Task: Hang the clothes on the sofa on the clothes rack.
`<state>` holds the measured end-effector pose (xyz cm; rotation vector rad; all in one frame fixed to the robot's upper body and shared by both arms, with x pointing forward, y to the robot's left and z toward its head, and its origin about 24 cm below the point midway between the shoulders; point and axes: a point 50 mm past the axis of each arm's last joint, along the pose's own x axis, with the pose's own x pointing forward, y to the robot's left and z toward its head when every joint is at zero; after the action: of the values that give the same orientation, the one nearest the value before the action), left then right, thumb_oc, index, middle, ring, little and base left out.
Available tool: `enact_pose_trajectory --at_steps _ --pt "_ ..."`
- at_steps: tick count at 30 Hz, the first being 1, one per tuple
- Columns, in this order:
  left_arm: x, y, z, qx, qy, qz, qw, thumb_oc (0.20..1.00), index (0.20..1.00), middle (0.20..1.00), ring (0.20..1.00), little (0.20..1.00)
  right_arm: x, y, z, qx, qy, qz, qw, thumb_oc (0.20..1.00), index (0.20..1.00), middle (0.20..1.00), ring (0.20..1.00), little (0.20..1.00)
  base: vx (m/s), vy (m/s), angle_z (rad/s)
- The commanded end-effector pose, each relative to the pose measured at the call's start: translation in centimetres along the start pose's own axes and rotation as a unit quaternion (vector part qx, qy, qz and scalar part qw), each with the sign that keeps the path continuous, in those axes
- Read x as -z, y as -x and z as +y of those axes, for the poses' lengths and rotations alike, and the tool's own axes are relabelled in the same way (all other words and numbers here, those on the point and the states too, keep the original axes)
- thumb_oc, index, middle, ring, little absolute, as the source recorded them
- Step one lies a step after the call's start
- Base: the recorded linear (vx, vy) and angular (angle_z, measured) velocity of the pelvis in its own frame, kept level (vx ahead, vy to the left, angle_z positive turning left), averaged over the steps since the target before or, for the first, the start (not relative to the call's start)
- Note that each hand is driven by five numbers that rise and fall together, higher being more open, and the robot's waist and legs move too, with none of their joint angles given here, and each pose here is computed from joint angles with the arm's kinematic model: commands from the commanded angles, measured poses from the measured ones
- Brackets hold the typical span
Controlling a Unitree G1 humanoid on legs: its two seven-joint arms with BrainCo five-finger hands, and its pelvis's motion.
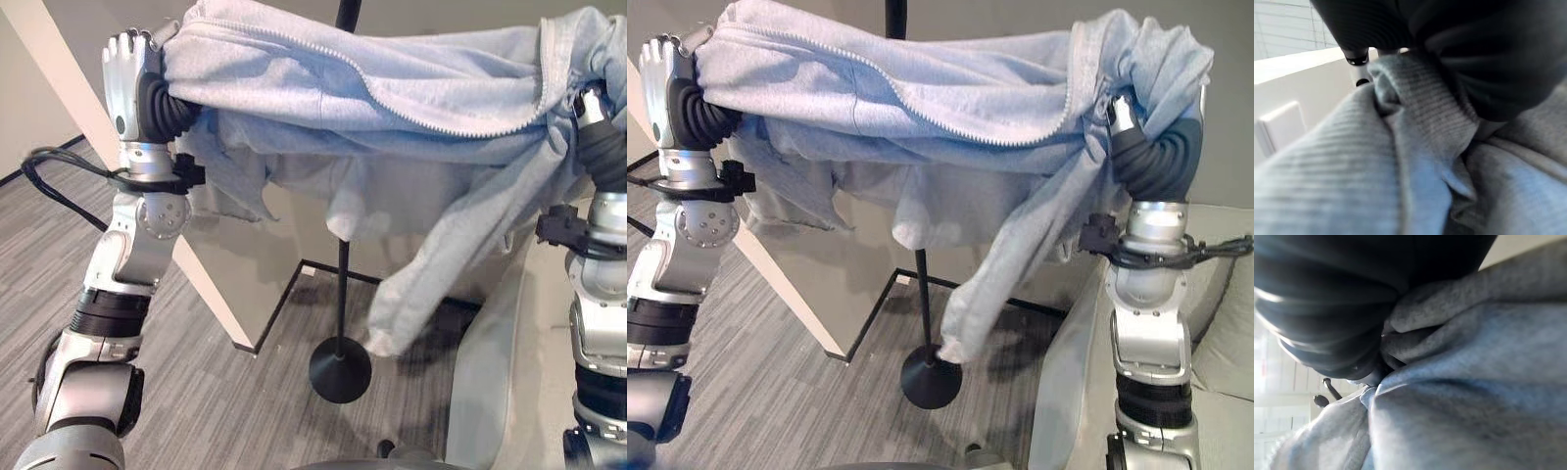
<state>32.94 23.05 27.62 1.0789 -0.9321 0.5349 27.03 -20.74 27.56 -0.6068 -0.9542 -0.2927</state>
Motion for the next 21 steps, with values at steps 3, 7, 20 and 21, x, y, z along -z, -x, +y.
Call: enact_pose_trajectory --at_steps 3,7,20,21 --pt "0.8 -3.7 -0.7 0.02 0.017 0.035 0.999 0.2 0.2 0.2 0.2 0.2 1.7 -5.4 -1.0 0.022 0.047 0.013 0.999 0.2 0.2 0.2 0.2 0.2 0.0 -0.021 0.06" --pt "0.6 -1.9 -5.0 0.114 0.07 0.08 0.988 0.2 0.2 0.2 0.2 0.2 6.8 -4.6 1.0 -0.032 0.038 0.13 0.99 0.2 0.2 0.2 0.2 0.2 0.02 -0.039 0.0" --pt "1.9 8.4 -9.9 0.236 0.135 0.193 0.943 0.2 0.2 0.2 0.2 0.2 11.4 5.4 4.5 -0.128 -0.017 0.274 0.953 0.2 0.2 0.2 0.2 0.2 0.02 -0.038 0.01" --pt "2.1 9.3 -10.0 0.243 0.136 0.202 0.939 0.2 0.2 0.2 0.2 0.2 11.4 6.1 4.6 -0.133 -0.02 0.28 0.95 0.2 0.2 0.2 0.2 0.2 0.02 -0.038 0.0"
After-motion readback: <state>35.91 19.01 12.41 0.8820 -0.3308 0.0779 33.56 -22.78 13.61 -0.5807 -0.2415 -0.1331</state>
